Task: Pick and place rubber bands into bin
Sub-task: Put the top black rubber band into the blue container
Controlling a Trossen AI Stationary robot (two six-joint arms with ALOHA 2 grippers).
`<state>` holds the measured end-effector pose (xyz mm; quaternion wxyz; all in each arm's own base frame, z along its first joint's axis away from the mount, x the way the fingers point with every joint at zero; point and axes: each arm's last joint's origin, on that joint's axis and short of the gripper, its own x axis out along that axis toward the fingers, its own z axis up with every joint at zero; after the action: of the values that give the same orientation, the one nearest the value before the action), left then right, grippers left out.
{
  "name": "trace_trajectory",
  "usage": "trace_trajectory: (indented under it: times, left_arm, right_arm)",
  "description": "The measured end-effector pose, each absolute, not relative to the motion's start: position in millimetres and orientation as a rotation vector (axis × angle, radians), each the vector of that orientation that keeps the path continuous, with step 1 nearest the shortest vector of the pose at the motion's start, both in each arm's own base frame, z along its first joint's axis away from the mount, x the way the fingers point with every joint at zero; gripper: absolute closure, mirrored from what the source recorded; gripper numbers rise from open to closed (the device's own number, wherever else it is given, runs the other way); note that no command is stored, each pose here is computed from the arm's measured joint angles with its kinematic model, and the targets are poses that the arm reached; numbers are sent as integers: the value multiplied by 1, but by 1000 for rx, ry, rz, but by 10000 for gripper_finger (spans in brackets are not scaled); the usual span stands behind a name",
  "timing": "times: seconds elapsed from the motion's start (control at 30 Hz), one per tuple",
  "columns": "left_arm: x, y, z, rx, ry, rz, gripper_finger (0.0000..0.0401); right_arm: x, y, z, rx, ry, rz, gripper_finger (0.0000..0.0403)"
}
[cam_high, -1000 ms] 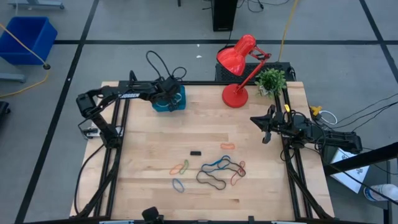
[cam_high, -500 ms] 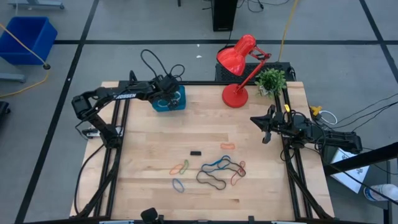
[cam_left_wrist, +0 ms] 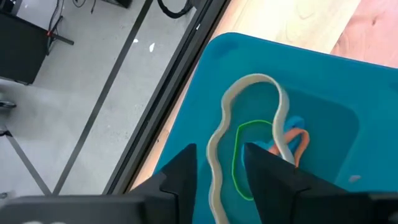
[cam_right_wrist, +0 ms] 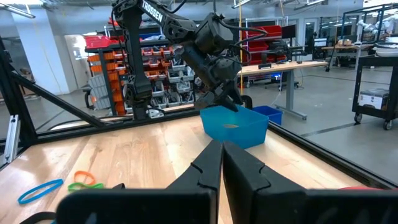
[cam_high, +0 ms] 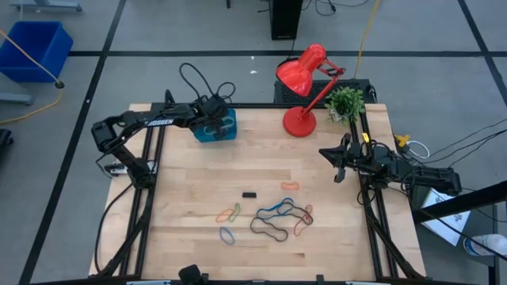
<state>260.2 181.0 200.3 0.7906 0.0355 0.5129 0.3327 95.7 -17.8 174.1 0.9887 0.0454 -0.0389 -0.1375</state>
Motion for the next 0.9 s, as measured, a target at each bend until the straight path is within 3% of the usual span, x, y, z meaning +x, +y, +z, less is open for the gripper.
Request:
trace_trajectory:
  times: [0.27,0.53,0.67,0.9]
  left_arm:
    - [261,157,232,107,984,643,236]
    - [273,103,262,-72,753,217,235]
    - [282,80,265,-140,709,121,235]
    - [294,41,259,36,729,-58,235]
  right_arm:
    - [96,-18,174,92,-78,-276,394]
    - [96,-18,174,92,-78,-276,394]
    - [96,-18,174,92,-79,-276,394]
    - [96,-18,175,99,-86,-276,394]
